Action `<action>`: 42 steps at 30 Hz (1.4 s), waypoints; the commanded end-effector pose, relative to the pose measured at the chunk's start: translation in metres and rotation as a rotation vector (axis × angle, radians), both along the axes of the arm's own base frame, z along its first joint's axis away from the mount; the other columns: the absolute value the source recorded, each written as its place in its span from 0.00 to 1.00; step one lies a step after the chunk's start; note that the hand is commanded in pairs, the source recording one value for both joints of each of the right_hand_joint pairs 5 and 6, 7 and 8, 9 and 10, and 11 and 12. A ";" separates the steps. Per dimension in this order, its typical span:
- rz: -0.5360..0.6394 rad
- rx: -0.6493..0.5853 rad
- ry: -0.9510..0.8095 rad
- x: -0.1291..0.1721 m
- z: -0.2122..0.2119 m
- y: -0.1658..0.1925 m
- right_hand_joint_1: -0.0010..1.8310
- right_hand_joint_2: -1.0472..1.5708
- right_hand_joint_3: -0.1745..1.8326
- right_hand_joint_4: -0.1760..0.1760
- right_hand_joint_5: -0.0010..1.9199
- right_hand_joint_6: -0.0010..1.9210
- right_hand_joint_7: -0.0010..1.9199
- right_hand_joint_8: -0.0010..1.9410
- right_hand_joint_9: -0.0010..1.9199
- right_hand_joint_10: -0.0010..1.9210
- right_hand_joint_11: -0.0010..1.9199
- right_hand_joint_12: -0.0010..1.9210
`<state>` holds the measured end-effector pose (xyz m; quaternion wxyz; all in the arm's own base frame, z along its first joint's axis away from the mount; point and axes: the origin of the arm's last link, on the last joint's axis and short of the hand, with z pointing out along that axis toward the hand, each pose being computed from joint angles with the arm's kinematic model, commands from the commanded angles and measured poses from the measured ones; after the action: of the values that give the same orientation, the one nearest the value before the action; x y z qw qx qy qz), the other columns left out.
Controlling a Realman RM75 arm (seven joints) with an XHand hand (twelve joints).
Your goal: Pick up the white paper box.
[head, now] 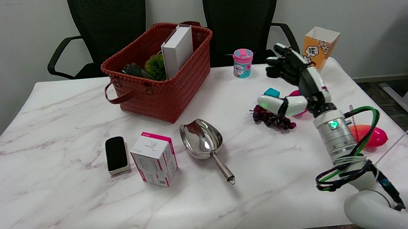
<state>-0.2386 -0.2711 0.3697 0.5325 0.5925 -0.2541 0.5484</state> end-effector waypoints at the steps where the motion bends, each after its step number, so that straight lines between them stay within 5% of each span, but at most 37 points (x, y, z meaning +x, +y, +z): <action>1: -0.080 0.088 0.062 -0.034 -0.088 0.002 0.60 0.44 0.43 0.50 0.12 0.12 0.25 0.25 0.29 0.29 0.29 0.29; 24: -0.187 0.139 0.139 -0.065 -0.148 -0.004 0.59 0.45 0.43 0.50 0.10 0.10 0.24 0.24 0.27 0.27 0.20 0.20; 42: -0.171 0.173 0.146 -0.060 -0.194 0.002 0.58 0.48 0.40 0.50 0.08 0.08 0.24 0.24 0.26 0.26 0.16 0.16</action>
<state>-0.2994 -0.2760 0.2183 0.5498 0.6375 -0.3076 0.4435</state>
